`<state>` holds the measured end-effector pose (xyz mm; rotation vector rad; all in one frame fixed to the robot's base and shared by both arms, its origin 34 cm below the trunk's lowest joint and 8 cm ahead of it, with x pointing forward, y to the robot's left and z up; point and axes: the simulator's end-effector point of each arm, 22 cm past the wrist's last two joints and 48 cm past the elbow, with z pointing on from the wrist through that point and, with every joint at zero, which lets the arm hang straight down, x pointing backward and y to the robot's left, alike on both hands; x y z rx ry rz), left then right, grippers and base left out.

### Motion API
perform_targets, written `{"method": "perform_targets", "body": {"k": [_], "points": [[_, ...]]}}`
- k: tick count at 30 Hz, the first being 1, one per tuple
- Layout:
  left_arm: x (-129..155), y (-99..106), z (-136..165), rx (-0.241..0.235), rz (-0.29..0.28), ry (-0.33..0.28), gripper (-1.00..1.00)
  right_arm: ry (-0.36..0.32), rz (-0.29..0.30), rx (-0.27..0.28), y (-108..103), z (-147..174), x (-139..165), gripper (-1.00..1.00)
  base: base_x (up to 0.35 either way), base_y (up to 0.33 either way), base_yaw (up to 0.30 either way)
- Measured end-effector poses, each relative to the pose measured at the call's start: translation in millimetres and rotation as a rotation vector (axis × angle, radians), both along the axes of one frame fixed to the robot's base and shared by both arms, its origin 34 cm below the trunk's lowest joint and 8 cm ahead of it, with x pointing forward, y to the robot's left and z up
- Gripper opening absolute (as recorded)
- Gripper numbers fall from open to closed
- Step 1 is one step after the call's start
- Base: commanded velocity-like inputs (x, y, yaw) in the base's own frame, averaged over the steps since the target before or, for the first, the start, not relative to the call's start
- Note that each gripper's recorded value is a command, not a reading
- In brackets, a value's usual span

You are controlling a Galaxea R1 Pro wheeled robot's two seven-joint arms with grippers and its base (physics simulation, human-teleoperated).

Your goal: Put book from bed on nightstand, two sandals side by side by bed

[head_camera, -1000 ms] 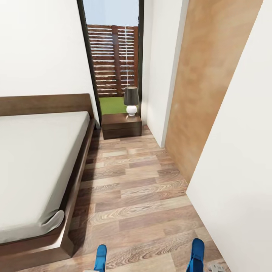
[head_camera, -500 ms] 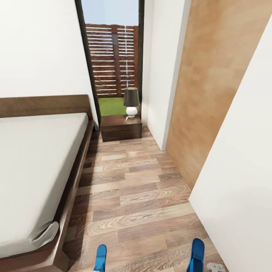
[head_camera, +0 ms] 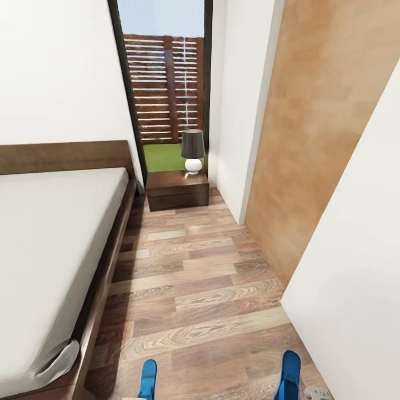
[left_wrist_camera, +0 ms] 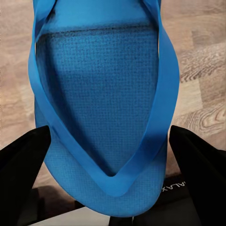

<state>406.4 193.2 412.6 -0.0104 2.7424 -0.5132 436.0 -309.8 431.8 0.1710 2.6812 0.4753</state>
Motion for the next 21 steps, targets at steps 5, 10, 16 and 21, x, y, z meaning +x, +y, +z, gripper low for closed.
{"method": "perform_targets", "body": {"k": [5, 10, 16, 21], "points": [[-0.4, 0.6, -0.2, 0.001, 0.0, 0.002, -1.0, 0.0, 0.0, 0.0, 0.0, 0.0, 0.0, -1.0, 0.15, 0.0, 0.0], [-0.1, 0.6, -0.1, 0.001, 0.0, 0.0, -1.0, 0.0, 0.0, 0.0, 0.0, 0.0, 0.0, -1.0, 0.181, 0.0, 0.0], [0.0, 0.9, 0.1, 0.001, 0.0, 0.0, -1.0, 0.0, 0.0, 0.0, 0.0, 0.1, -0.1, -1.0, 0.303, 0.0, 0.0], [-0.2, 0.7, 0.0, 0.001, 0.0, 0.0, -1.0, 0.0, 0.0, 0.0, 0.0, 0.1, -0.1, -1.0, 0.319, 0.0, 0.0]]}}
